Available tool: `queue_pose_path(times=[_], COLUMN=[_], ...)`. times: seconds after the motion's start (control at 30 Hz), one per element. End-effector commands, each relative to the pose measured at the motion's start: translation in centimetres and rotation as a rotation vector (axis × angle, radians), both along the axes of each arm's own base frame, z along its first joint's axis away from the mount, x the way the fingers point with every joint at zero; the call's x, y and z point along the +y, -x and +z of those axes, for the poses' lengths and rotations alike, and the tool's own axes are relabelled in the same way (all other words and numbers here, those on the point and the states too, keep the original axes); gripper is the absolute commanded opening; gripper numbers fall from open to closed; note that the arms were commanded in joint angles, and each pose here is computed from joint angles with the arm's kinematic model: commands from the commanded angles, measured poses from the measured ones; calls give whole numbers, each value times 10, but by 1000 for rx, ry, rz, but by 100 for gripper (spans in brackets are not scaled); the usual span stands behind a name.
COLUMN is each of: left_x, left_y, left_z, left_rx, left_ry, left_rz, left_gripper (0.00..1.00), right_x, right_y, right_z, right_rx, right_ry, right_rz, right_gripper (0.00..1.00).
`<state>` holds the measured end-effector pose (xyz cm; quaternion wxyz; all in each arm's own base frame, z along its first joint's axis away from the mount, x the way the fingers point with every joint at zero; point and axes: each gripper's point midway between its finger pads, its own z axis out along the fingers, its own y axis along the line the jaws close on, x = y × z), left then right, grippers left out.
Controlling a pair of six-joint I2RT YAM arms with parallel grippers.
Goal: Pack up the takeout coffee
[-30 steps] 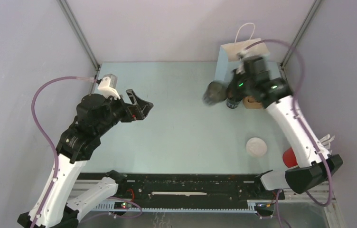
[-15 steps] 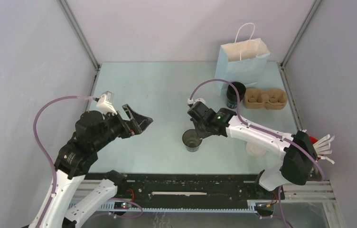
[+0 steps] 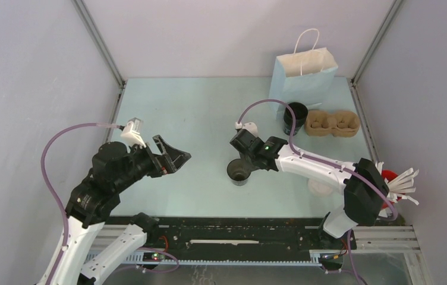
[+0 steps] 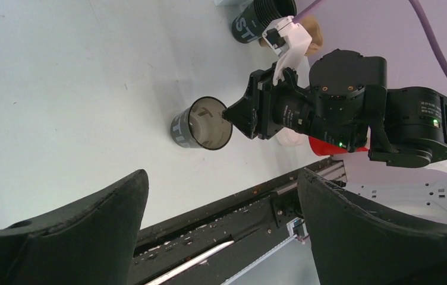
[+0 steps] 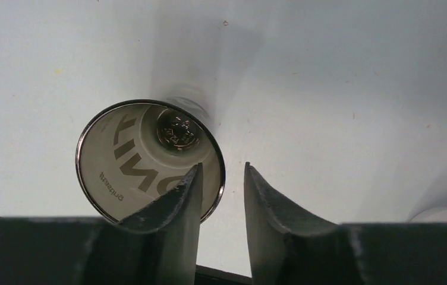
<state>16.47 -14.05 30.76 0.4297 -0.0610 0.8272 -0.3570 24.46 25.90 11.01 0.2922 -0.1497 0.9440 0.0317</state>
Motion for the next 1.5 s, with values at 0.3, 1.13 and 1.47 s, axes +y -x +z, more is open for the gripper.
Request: queue_pose_path(times=[0.3,1.13,1.47], left_x=[-1,-21,-20], left_y=[6,1,2], left_z=[-1,-12,-11], left_rx=[-45,-33,-36], left_ry=[-95,-154,-160], left_rz=[-95,-200,-201], left_gripper=[100,100,100], right_x=[-143,-227,-230], right_y=[27,26,30], right_z=[61,-46,-54], right_rx=[61,344,364], right_ry=[-101,-12,11], right_rz=[-441,-731,-742], right_gripper=[63,32,24])
